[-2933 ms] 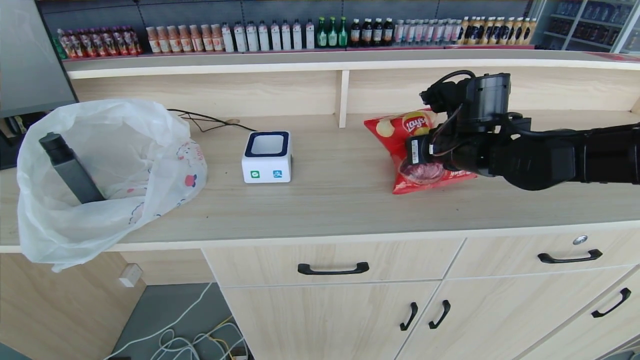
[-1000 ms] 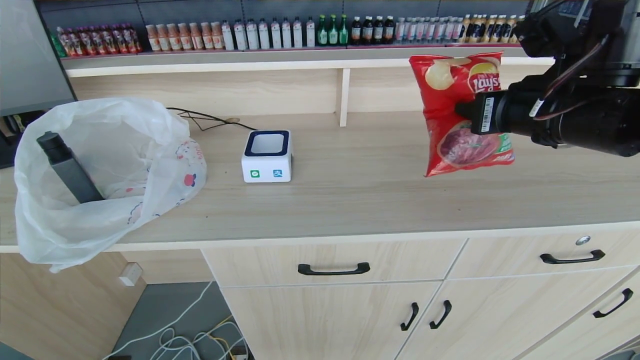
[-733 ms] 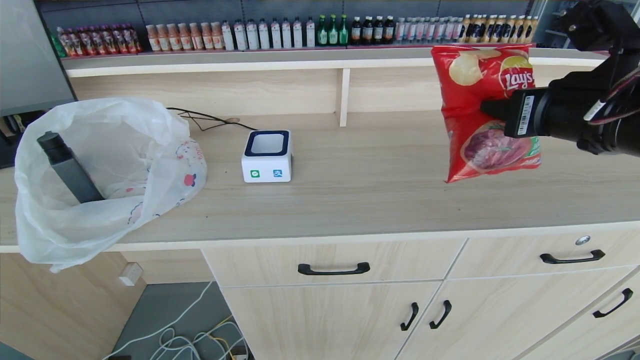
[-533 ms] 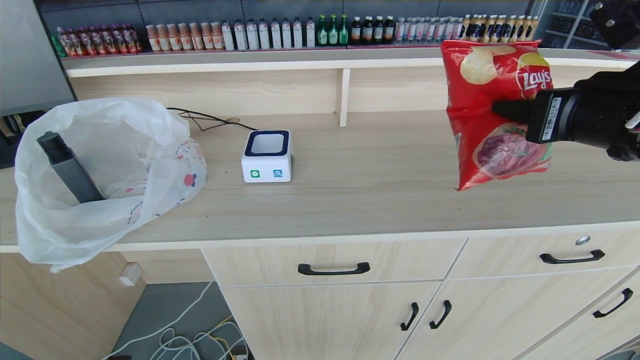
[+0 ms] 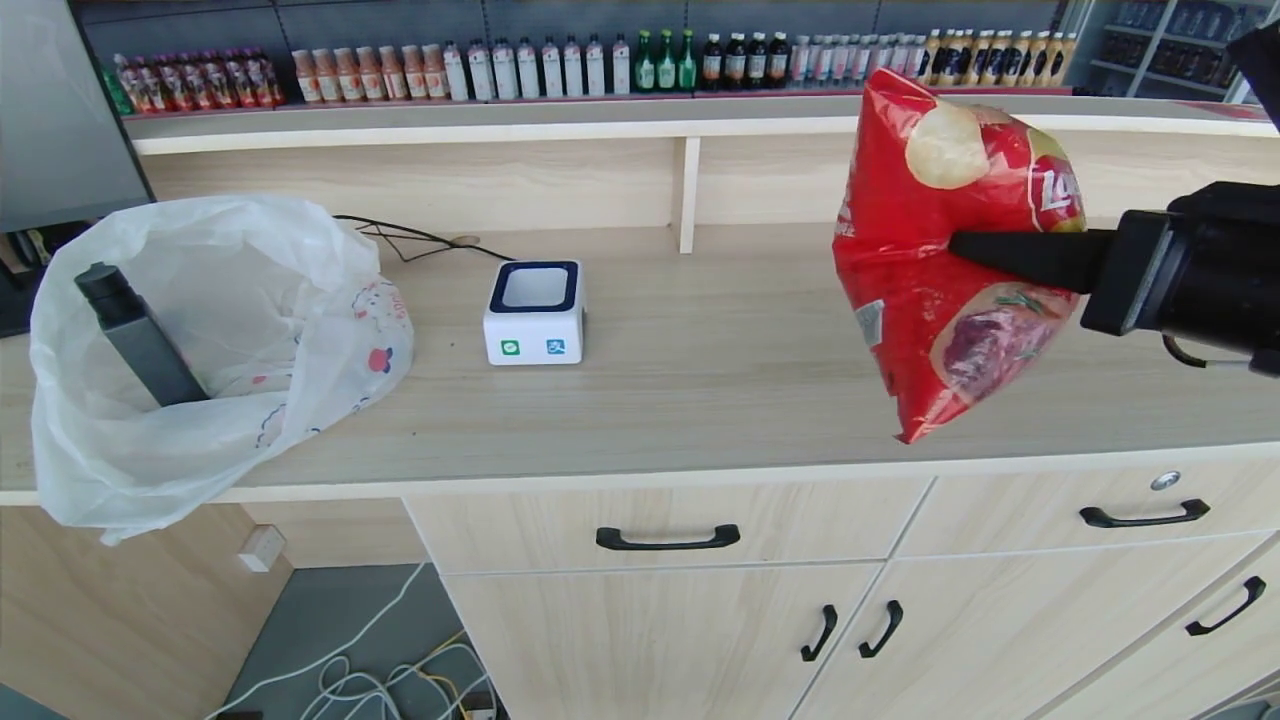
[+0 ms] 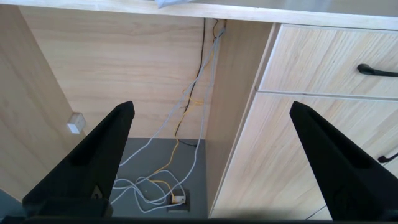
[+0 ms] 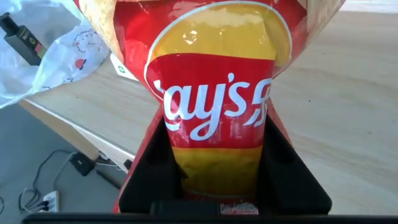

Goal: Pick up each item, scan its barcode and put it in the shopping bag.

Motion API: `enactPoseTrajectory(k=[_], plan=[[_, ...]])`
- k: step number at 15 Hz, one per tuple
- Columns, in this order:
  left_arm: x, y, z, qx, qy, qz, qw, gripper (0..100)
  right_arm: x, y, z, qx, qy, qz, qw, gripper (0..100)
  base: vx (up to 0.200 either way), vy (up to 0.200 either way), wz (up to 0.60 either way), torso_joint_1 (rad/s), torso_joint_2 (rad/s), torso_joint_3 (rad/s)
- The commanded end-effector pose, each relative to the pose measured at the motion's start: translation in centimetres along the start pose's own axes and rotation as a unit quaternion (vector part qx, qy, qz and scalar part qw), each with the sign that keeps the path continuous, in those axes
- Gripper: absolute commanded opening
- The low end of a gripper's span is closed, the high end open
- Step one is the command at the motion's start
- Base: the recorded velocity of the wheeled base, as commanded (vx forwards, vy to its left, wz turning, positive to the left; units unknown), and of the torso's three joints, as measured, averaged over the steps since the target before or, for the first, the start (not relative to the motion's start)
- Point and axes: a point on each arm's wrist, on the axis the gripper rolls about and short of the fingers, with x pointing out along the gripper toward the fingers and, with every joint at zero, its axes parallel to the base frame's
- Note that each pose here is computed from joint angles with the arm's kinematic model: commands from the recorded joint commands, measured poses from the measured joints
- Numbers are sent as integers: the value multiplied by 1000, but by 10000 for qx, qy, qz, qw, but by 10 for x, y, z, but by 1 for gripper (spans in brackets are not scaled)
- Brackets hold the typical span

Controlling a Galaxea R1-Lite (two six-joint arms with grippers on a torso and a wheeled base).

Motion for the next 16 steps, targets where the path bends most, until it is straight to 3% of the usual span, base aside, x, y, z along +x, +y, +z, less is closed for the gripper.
enactPoseTrajectory(k=[1, 4, 9, 16], plan=[[0, 0, 0, 0, 0, 1, 10000, 100, 2, 0, -16, 338, 94, 355, 9988, 0, 0, 0, 0, 0, 0, 0], [0, 0, 0, 0, 0, 1, 10000, 100, 2, 1, -34, 458, 37, 879, 9951, 0, 0, 0, 0, 0, 0, 0], [0, 0, 0, 0, 0, 1, 10000, 100, -7, 4, -72, 1271, 53, 1784, 9757, 0, 0, 0, 0, 0, 0, 0], [0, 0, 0, 0, 0, 1, 10000, 100, -2, 12, -71, 2644, -555, 2555, 9283, 0, 0, 0, 0, 0, 0, 0]])
